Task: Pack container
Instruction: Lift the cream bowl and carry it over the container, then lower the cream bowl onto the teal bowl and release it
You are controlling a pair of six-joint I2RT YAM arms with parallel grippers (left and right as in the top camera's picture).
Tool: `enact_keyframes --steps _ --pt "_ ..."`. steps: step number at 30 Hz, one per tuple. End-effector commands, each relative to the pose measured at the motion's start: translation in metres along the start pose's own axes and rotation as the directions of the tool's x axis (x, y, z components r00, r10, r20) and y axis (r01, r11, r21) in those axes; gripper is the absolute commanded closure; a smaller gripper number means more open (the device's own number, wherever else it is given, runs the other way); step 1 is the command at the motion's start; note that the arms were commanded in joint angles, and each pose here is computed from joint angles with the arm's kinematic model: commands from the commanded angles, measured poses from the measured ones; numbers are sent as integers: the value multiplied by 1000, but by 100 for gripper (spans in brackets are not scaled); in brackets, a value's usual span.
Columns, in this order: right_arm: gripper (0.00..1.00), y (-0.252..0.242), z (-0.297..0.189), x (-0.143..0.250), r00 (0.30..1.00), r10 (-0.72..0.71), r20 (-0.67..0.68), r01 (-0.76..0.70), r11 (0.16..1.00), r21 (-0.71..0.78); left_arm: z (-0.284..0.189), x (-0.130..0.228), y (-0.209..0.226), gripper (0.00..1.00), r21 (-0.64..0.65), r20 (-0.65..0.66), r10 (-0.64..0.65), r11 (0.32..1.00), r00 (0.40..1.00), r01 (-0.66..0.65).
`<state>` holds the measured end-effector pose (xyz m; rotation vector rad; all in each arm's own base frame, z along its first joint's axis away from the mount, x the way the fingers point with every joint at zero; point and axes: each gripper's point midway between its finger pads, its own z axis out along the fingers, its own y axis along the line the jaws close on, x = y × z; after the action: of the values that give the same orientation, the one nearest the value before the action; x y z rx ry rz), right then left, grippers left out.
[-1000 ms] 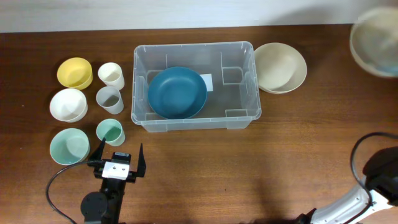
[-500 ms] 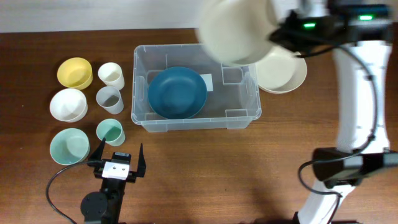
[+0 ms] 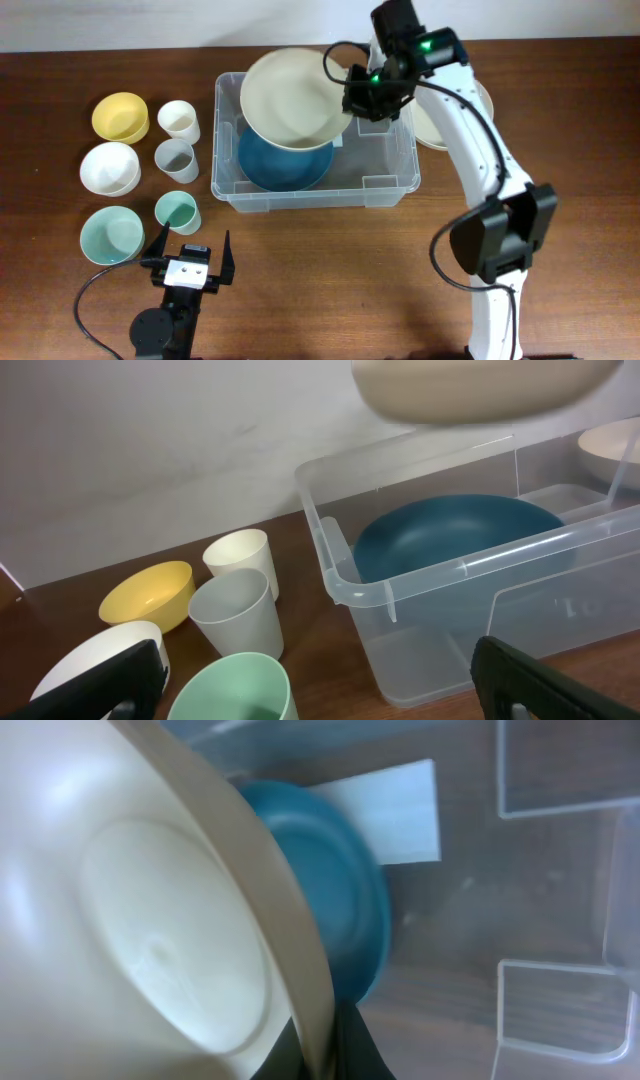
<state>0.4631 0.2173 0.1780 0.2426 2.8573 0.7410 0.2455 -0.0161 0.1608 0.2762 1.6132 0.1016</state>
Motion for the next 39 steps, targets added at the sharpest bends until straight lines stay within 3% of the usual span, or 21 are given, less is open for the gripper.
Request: enact_keyframes --steps 1,21,39 --pt "96 -5 20 7 999 31 -36 -30 999 22 0 1 -1 0 5 1 11 1000 1000 -11" --pt "96 -28 90 37 994 50 -102 -41 996 82 0 1 -1 0 5 1 11 1000 1000 -11" --pt "96 -17 106 43 994 15 -110 -8 998 68 0 1 -1 0 5 1 11 1000 1000 -11"
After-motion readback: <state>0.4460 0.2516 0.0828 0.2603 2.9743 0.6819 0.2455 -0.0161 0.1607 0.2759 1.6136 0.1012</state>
